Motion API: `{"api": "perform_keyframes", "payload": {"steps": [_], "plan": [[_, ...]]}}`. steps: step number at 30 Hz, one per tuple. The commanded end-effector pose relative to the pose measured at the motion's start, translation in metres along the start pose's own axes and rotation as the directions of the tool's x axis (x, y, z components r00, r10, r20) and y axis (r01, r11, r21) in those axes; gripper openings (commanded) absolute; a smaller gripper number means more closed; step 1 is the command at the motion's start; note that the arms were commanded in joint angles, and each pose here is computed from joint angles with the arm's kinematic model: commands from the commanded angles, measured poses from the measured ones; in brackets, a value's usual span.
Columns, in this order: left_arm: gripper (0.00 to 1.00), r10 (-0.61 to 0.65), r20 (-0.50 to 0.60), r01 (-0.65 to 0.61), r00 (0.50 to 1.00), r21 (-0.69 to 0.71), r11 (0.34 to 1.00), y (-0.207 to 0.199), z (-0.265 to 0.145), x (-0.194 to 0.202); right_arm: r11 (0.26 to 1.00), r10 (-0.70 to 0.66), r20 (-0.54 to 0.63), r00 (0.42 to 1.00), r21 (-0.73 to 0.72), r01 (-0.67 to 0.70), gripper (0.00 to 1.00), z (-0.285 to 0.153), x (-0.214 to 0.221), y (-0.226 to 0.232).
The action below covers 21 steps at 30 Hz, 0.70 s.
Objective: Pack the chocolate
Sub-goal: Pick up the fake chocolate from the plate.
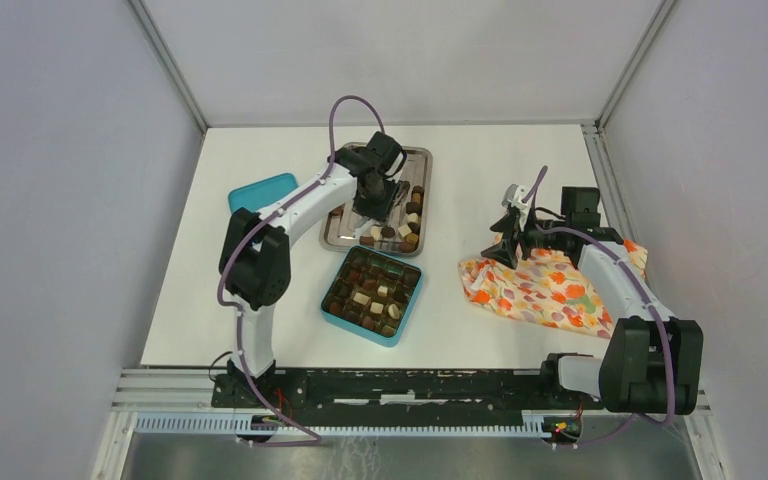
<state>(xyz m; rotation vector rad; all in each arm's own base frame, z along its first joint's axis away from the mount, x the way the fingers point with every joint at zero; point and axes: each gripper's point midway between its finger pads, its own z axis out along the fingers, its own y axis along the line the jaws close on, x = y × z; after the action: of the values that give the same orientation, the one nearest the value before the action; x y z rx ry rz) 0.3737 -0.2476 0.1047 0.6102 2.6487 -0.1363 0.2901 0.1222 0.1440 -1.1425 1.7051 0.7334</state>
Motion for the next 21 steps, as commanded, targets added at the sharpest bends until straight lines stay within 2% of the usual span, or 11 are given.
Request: {"api": "perform_keyframes", "payload": {"steps": [1,15,21], "plan": [[0.46,0.034,0.05,-0.033,0.998,-0.026,0.999,0.006,-0.008,-0.02,0.999,-0.038,0.01,0.999,0.004,0.038,0.72,-0.001,-0.009,-0.004],[0.47,0.036,0.016,-0.035,0.999,-0.043,0.998,0.007,0.009,-0.03,0.999,-0.039,0.008,0.999,0.004,0.039,0.72,-0.001,-0.009,-0.005],[0.44,0.033,0.016,-0.032,0.999,-0.051,0.998,0.007,0.012,-0.031,0.999,-0.041,0.01,0.999,0.003,0.041,0.72,-0.001,-0.01,-0.004]]}}
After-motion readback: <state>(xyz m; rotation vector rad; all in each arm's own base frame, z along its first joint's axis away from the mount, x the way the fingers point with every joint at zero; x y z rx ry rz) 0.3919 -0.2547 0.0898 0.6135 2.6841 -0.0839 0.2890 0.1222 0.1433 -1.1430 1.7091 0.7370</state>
